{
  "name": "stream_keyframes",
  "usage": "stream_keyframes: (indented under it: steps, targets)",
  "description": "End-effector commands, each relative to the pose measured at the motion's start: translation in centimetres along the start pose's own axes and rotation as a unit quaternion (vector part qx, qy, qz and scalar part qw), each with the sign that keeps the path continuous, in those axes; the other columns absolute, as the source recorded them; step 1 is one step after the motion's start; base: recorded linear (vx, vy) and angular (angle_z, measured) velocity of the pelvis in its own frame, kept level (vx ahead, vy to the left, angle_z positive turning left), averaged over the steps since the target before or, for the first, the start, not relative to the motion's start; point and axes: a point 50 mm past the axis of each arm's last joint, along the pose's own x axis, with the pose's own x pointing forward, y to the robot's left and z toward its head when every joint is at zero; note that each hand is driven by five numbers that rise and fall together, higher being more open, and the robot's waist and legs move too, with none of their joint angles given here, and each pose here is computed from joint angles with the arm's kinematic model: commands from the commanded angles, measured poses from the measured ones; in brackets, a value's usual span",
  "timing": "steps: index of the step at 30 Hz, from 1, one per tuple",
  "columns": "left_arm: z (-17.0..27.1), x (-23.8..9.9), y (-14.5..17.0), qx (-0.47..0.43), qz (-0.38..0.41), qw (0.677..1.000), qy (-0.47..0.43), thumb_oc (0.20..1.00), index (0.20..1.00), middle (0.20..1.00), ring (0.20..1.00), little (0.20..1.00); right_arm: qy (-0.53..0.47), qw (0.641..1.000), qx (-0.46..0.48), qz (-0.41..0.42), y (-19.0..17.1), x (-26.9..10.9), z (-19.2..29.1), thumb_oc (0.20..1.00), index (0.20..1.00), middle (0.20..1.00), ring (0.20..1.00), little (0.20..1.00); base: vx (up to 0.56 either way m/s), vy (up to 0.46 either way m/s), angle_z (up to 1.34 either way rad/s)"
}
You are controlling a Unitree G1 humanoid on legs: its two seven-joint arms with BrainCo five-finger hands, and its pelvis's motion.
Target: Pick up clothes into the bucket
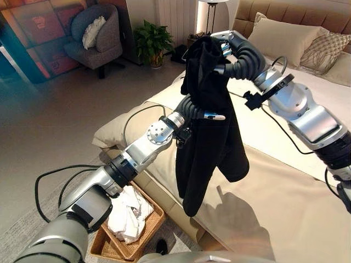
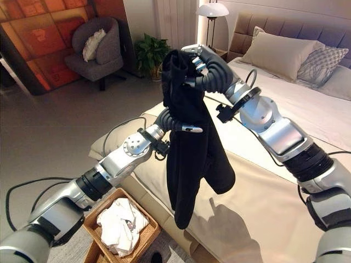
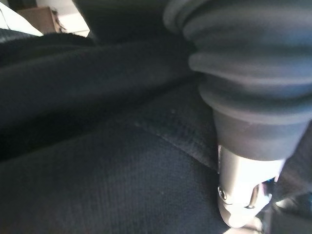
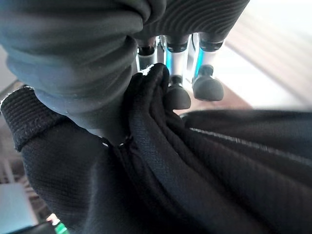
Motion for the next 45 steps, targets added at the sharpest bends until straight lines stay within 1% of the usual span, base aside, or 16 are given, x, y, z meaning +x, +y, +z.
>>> stream_keyframes:
  steps: [1,10,11,12,14,15,16,24,30,33,34,38,39,41,43,45]
  targets:
    - [0.1,2.0,0.4,0.043,0.011,0.999,0.009,1.000,1.000,1.000,1.000,1.000,-0.166,0.983,0.056,-0.048,-1.1,1.0,6.2,0.200,0.200,0.200,0.200,0.200,0.00,0.000,0.00]
    - [-2.2,1.8,0.4,0.079,0.034,0.995,0.053,1.000,1.000,1.000,1.000,1.000,-0.211,0.968,0.111,-0.078,-0.7,0.6,7.3,0.200,0.200,0.200,0.200,0.200,0.00,0.000,0.00]
    - [-2.3,1.7,0.6,0.081,0.042,0.994,0.054,0.523,0.523,0.523,0.523,0.523,-0.212,0.966,0.125,-0.078,-0.7,0.4,7.3,0.200,0.200,0.200,0.200,0.200,0.00,0.000,0.00]
    - [-2.7,1.4,0.7,0.064,0.052,0.995,0.058,0.200,0.200,0.200,0.200,0.200,-0.216,0.962,0.142,-0.081,-0.7,0.1,7.2,0.200,0.200,0.200,0.200,0.200,0.00,0.000,0.00]
    - [-2.8,1.1,1.1,0.053,0.066,0.995,0.056,0.200,0.200,0.200,0.200,0.200,-0.219,0.961,0.141,-0.091,-1.1,-0.2,7.3,0.200,0.200,0.200,0.200,0.200,0.00,0.000,0.00]
    - [-2.8,1.1,1.1,0.053,0.066,0.995,0.056,0.200,0.200,0.200,0.200,0.200,-0.218,0.961,0.142,-0.091,-1.1,-0.2,7.3,0.485,0.485,0.485,0.485,0.485,0.00,0.000,0.00]
    - [-2.8,0.8,1.4,0.045,0.074,0.995,0.054,0.200,0.200,0.200,0.200,0.200,-0.216,0.961,0.141,-0.098,-1.3,-0.4,7.1,1.000,1.000,1.000,1.000,1.000,0.00,0.000,0.00]
    - [0.0,-3.2,6.5,-0.002,0.163,0.987,-0.016,0.200,0.200,0.200,0.200,0.200,-0.146,0.963,0.125,-0.188,-4.0,-3.2,3.9,1.000,1.000,1.000,1.000,1.000,0.00,0.000,0.00]
    - [3.5,-7.9,10.8,0.030,0.237,0.968,-0.082,0.200,0.200,0.200,0.200,0.200,-0.056,0.959,0.132,-0.243,-4.7,-6.7,0.2,1.000,1.000,1.000,1.000,1.000,0.01,-0.004,0.00]
    - [5.3,-10.6,13.6,0.075,0.289,0.949,-0.099,0.200,0.200,0.200,0.200,0.200,-0.003,0.955,0.142,-0.259,-4.7,-8.2,-1.9,1.000,1.000,1.000,1.000,1.000,0.02,-0.002,0.00]
    - [6.2,-12.4,15.1,0.100,0.323,0.935,-0.106,0.200,0.200,0.200,0.200,0.200,0.036,0.948,0.158,-0.274,-4.3,-9.5,-3.6,1.000,1.000,1.000,1.000,1.000,0.04,-0.004,0.01]
    - [7.7,-15.2,16.8,0.132,0.370,0.912,-0.117,0.200,0.200,0.200,0.200,0.200,0.099,0.931,0.192,-0.294,-2.4,-11.9,-6.2,1.000,1.000,1.000,1.000,1.000,0.00,0.008,0.00]
    - [8.7,-16.6,17.6,0.151,0.394,0.898,-0.128,0.200,0.200,0.200,0.200,0.200,0.150,0.920,0.189,-0.308,-1.0,-13.9,-7.8,1.000,1.000,1.000,1.000,1.000,0.00,0.000,0.00]
    - [9.4,-17.2,17.9,0.166,0.403,0.890,-0.135,0.200,0.200,0.200,0.200,0.200,0.179,0.914,0.186,-0.314,-0.2,-15.1,-8.5,1.000,1.000,1.000,1.000,1.000,-0.02,0.008,0.03]
    - [10.9,-18.7,18.8,0.203,0.428,0.869,-0.146,0.200,0.200,0.200,0.200,0.200,0.269,0.886,0.176,-0.333,2.2,-18.8,-10.9,1.000,1.000,1.000,1.000,1.000,-0.10,0.021,0.20]
    - [11.7,-19.1,19.1,0.219,0.436,0.859,-0.157,0.200,0.200,0.200,0.200,0.200,0.303,0.873,0.178,-0.338,3.2,-20.1,-11.8,1.000,1.000,1.000,1.000,1.000,-0.12,0.027,0.16]
